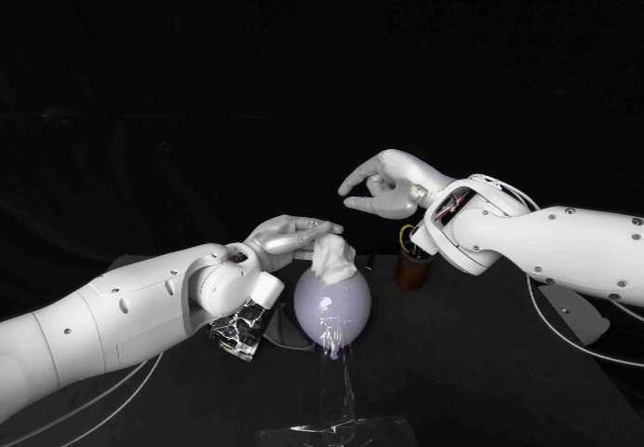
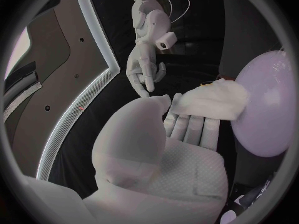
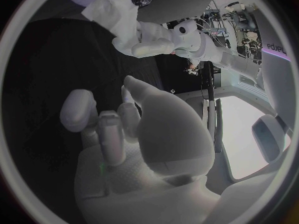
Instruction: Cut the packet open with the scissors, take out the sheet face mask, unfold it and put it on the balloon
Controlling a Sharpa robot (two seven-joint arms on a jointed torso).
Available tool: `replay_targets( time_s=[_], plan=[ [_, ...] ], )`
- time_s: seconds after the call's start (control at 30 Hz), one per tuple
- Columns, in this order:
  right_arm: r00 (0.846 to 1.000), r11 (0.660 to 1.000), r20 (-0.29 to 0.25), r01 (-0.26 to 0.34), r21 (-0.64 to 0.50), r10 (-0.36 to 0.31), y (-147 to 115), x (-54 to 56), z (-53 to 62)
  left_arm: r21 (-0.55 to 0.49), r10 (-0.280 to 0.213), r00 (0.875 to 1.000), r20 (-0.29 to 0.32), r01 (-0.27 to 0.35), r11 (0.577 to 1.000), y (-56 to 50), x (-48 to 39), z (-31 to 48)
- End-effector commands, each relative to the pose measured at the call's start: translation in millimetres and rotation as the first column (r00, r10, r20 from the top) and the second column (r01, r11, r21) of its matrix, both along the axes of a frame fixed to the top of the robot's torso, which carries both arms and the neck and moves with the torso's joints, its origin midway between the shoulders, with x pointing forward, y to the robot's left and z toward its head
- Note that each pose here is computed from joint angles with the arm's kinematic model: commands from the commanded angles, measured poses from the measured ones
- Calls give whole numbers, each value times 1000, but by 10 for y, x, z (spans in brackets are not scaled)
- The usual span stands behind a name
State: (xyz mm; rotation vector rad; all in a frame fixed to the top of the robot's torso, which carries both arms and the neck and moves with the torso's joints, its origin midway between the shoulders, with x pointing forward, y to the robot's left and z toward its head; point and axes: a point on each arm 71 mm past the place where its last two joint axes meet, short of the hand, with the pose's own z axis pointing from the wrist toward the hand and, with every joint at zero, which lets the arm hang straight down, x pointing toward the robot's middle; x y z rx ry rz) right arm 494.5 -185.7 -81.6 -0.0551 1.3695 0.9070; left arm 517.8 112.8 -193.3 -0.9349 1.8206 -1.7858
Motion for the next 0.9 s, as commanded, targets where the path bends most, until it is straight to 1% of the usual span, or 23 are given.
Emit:
replay_targets(
  time_s=[0.03,0.23,0.37,0.53,0.67,0.77,0.9],
  plan=[
    [996,997,91,22,-80,-14,14,-20,2,-31,-39,999,1,39,999,-27,-23,31],
    [992,993,124,18,-117,-3,43,-90,-66,-43,-40,999,-7,40,998,-11,-26,33],
    [990,992,139,16,-122,1,60,-141,-95,-49,-35,999,-13,34,998,1,-23,33],
    [989,992,145,22,-122,-5,71,-219,-127,-32,9,1000,-20,-9,999,38,-4,26],
    [990,992,139,27,-124,-10,64,-251,-143,-15,52,998,-19,-53,998,90,26,16],
    [992,992,129,29,-126,-12,54,-264,-168,-6,70,997,-20,-70,998,119,41,9],
    [994,992,105,31,-121,-18,28,-303,-249,1,80,996,-23,-80,997,133,50,2]
  ],
)
